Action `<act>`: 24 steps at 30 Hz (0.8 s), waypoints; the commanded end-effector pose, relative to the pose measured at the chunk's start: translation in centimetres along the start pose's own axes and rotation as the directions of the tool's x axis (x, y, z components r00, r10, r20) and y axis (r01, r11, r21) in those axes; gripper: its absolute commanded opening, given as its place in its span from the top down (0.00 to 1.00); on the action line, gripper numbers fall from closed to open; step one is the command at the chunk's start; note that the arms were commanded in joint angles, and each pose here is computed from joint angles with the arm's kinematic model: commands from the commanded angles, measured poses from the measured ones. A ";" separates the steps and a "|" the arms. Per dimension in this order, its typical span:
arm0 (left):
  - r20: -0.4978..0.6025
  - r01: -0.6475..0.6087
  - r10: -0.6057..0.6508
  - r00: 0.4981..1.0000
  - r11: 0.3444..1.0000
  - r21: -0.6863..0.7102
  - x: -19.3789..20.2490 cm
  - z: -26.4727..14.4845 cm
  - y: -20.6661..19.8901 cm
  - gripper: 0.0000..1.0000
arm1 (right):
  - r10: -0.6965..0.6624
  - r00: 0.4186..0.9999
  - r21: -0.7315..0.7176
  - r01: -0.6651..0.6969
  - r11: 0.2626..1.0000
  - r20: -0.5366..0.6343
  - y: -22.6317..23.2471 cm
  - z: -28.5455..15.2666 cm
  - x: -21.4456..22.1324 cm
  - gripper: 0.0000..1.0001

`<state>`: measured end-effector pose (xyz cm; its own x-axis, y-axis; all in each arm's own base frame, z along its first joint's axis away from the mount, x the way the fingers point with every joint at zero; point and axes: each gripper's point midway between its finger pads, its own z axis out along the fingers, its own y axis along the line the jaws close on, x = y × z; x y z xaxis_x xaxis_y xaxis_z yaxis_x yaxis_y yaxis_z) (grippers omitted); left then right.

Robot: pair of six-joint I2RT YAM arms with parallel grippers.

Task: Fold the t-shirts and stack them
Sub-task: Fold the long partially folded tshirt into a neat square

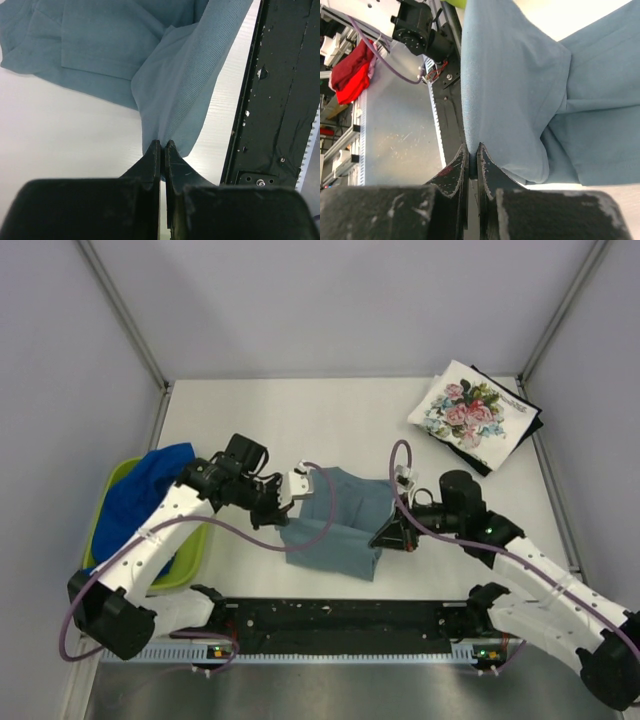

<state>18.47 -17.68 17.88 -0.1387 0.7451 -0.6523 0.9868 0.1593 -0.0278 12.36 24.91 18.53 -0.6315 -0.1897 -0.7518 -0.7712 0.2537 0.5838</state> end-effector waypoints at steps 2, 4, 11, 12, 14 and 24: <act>-0.134 0.037 -0.051 0.990 0.994 -0.101 2.4 0.2 3.5 1.00 | 0.092 0.995 0.000 -0.092 0.996 0.023 -1.4 -0.6 -1.0 1.00; -0.149 0.046 -0.062 0.987 0.993 -0.111 2.3 0.8 4.6 1.00 | 0.171 0.985 0.039 -0.172 0.984 0.013 -3.7 -0.6 -0.4 1.00; -0.190 0.087 -0.113 0.975 0.987 -0.136 1.4 3.0 8.8 1.00 | 0.271 0.962 0.141 -0.271 0.952 0.013 -9.8 -0.6 -2.0 1.00; -0.193 0.091 -0.118 0.974 0.986 -0.140 1.1 3.2 9.5 1.00 | 0.277 0.960 0.173 -0.277 0.945 0.023 -11.0 -0.6 -2.4 1.00; -0.191 0.106 -0.134 0.972 0.983 -0.151 0.3 3.7 11.0 1.00 | 0.293 0.955 0.213 -0.296 0.931 0.044 -12.9 -0.9 -3.5 1.00; -0.179 0.132 -0.165 0.970 0.974 -0.183 -2.5 6.6 16.7 1.00 | 0.377 0.923 0.373 -0.377 0.847 0.078 -20.5 -2.0 -5.5 1.00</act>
<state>32.61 -22.13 13.74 -0.2714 0.8095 -0.5206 0.9539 0.2980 -0.0339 28.47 20.57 12.12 -0.8742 -0.0244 -0.4849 -0.4142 0.5585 0.7187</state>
